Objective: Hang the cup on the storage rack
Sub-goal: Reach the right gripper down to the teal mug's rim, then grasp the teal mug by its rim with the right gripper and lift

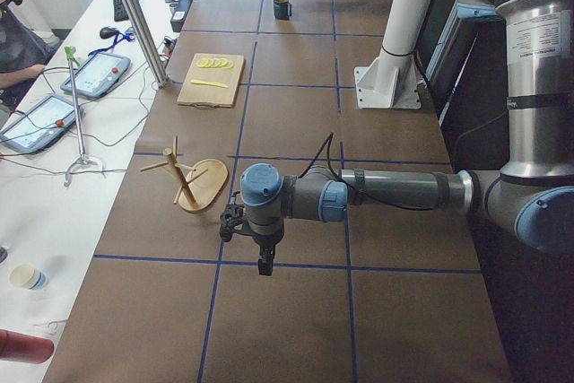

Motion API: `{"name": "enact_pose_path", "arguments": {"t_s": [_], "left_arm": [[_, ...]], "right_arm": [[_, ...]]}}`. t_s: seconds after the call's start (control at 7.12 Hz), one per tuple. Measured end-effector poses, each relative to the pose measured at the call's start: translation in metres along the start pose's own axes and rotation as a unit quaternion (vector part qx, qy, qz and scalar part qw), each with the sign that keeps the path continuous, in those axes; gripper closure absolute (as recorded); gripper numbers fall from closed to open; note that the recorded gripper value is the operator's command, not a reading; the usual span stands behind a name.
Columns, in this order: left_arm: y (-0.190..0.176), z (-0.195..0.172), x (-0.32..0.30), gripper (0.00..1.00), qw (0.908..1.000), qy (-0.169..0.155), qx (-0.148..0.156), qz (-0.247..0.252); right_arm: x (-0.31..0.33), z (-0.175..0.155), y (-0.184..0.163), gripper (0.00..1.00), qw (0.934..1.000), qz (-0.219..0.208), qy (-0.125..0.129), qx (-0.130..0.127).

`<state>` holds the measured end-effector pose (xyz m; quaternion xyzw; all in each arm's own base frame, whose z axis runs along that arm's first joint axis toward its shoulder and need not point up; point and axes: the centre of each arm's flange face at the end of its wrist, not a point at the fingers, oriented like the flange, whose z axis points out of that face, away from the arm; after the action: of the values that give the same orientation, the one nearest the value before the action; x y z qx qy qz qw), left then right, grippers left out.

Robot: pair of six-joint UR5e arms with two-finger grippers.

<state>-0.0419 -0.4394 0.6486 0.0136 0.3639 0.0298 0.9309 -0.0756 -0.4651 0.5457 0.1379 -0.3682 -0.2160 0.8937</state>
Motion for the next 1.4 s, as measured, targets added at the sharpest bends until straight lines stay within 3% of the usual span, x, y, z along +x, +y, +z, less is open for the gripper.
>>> {"name": "enact_pose_path", "arguments": {"t_s": [0.28, 0.7, 1.12, 1.26, 1.4], "left_arm": [[-0.002, -0.003, 0.003, 0.00, 1.0000, 0.000, 0.003, 0.003], [0.001, -0.008, 0.006, 0.00, 1.0000, 0.000, 0.008, 0.005], [0.002, -0.013, 0.010, 0.00, 0.9999, -0.001, 0.011, 0.008], [0.002, -0.013, 0.010, 0.00, 0.9999, -0.001, 0.011, 0.009], [0.002, -0.013, 0.010, 0.00, 0.9999, -0.001, 0.011, 0.009]], "right_arm": [[-0.018, 0.024, -0.028, 0.00, 0.9995, -0.032, -0.002, -0.006], [-0.022, 0.057, -0.067, 0.00, 0.9987, -0.045, -0.009, -0.021], [-0.026, 0.098, -0.062, 0.03, 0.9970, -0.047, -0.018, -0.058], [-0.028, 0.113, -0.061, 0.35, 0.9961, -0.047, -0.021, -0.072], [-0.030, 0.124, -0.065, 0.86, 0.9953, -0.049, -0.023, -0.080]]}}
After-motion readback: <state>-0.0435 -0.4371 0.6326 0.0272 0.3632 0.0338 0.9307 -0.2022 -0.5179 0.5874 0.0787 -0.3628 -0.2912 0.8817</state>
